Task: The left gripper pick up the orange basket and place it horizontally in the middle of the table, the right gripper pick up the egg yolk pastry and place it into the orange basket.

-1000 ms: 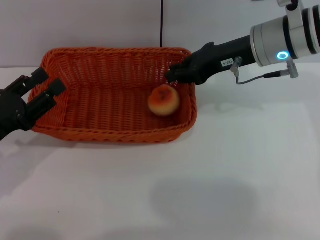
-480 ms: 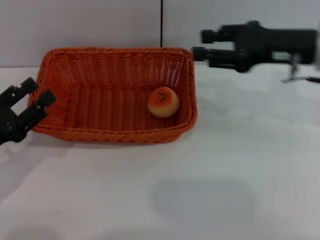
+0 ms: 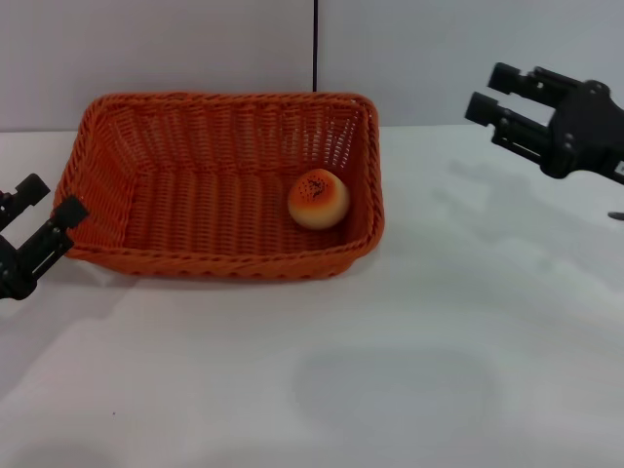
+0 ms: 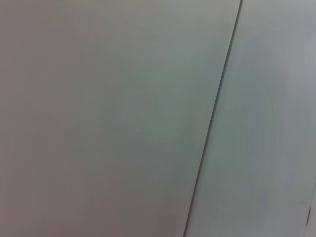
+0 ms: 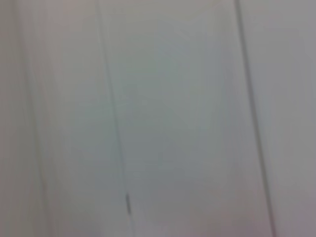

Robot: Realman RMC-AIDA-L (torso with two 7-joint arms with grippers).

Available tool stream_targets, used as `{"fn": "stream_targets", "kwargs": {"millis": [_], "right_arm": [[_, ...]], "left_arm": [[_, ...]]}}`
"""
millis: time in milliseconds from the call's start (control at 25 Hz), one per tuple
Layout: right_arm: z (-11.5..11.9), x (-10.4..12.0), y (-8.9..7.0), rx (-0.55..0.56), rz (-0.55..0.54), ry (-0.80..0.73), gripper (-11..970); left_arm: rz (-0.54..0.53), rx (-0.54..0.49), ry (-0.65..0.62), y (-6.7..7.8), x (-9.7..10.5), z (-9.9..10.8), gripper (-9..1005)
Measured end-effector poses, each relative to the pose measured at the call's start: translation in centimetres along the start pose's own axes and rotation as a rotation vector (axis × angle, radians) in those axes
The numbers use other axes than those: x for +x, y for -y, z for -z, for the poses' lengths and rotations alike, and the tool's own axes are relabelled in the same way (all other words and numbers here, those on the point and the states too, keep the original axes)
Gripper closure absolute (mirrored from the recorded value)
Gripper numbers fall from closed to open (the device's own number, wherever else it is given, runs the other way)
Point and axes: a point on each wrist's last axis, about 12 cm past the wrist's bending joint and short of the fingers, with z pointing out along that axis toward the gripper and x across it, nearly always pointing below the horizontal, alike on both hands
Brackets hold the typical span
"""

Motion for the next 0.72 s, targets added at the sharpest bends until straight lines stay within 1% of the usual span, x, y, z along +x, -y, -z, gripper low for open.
{"fn": "stream_targets", "kwargs": {"millis": [120, 160, 200, 440, 520, 560, 720], "right_arm": [[1.0, 1.0, 0.1, 0.050, -0.001, 0.029, 424], [1.7, 1.6, 0.2, 0.089, 0.011, 0.040, 424], [1.7, 1.6, 0.2, 0.089, 0.011, 0.040, 424], [3.5, 2.8, 0.5, 0.185, 0.028, 0.108, 424], [4.0, 3.2, 0.1, 0.205, 0.041, 0.160, 424], [4.1, 3.4, -0.1, 0.208, 0.048, 0.180, 424], [5.0, 4.0, -1.2, 0.218, 0.111, 0.236, 424]], "left_arm": [[-0.001, -0.004, 0.002, 0.1, 0.1, 0.0, 376], [-0.001, -0.004, 0.002, 0.1, 0.1, 0.0, 376], [-0.002, -0.005, 0.003, 0.1, 0.2, 0.1, 376], [-0.001, -0.037, 0.029, 0.8, 1.2, 0.8, 376], [0.003, -0.045, 0.032, 0.8, 1.2, 0.9, 376], [0.006, -0.066, 0.040, 0.8, 1.5, 1.1, 376], [-0.001, -0.070, 0.039, 1.0, 1.8, 1.2, 376]]}}
